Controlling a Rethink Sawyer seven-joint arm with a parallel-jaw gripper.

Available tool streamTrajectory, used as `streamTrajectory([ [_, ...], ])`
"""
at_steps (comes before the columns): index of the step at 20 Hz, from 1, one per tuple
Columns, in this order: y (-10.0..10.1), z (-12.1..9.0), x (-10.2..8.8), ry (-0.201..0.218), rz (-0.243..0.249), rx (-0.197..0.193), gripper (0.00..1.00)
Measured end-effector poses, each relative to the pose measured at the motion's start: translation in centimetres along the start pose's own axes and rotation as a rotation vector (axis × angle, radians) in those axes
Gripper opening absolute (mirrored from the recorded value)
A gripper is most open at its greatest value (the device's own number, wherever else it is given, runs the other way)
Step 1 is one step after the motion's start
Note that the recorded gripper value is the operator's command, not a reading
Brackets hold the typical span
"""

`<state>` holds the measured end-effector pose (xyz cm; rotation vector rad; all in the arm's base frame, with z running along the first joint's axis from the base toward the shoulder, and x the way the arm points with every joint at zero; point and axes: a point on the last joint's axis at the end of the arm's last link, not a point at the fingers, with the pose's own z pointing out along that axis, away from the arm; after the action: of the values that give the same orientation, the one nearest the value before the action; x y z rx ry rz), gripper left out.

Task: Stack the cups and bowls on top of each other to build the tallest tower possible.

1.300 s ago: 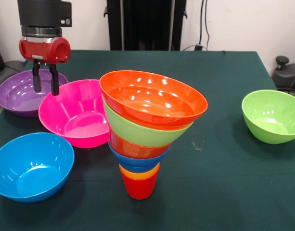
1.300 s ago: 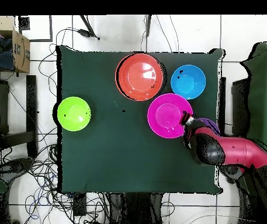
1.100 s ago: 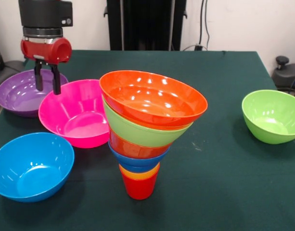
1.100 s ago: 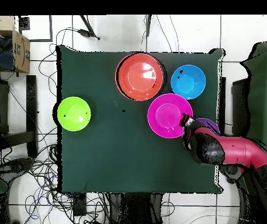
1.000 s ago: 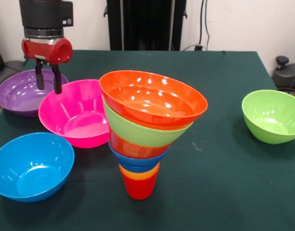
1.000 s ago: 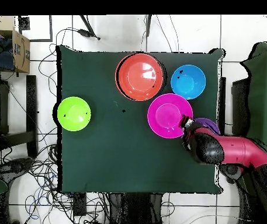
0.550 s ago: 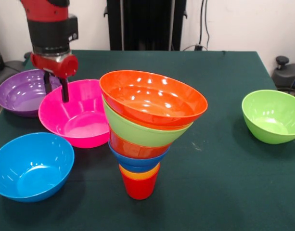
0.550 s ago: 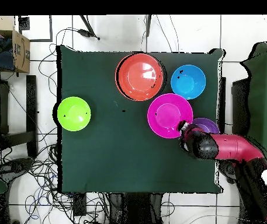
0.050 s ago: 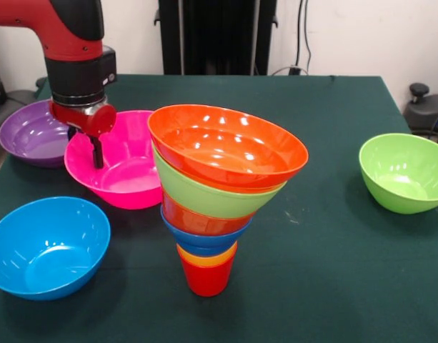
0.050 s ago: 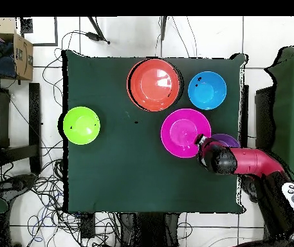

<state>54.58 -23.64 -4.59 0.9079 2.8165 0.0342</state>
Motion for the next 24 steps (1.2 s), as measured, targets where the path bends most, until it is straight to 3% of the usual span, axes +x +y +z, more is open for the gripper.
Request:
streamTrajectory([
  [13,0.01,0.01,0.03,0.0,-0.001,0.001,1.0],
  [14,0.01,-0.03,0.02,0.0,-0.001,0.002,0.0],
  [24,-0.1,-0.52,-0.52,-0.011,0.0,0.005,0.0],
])
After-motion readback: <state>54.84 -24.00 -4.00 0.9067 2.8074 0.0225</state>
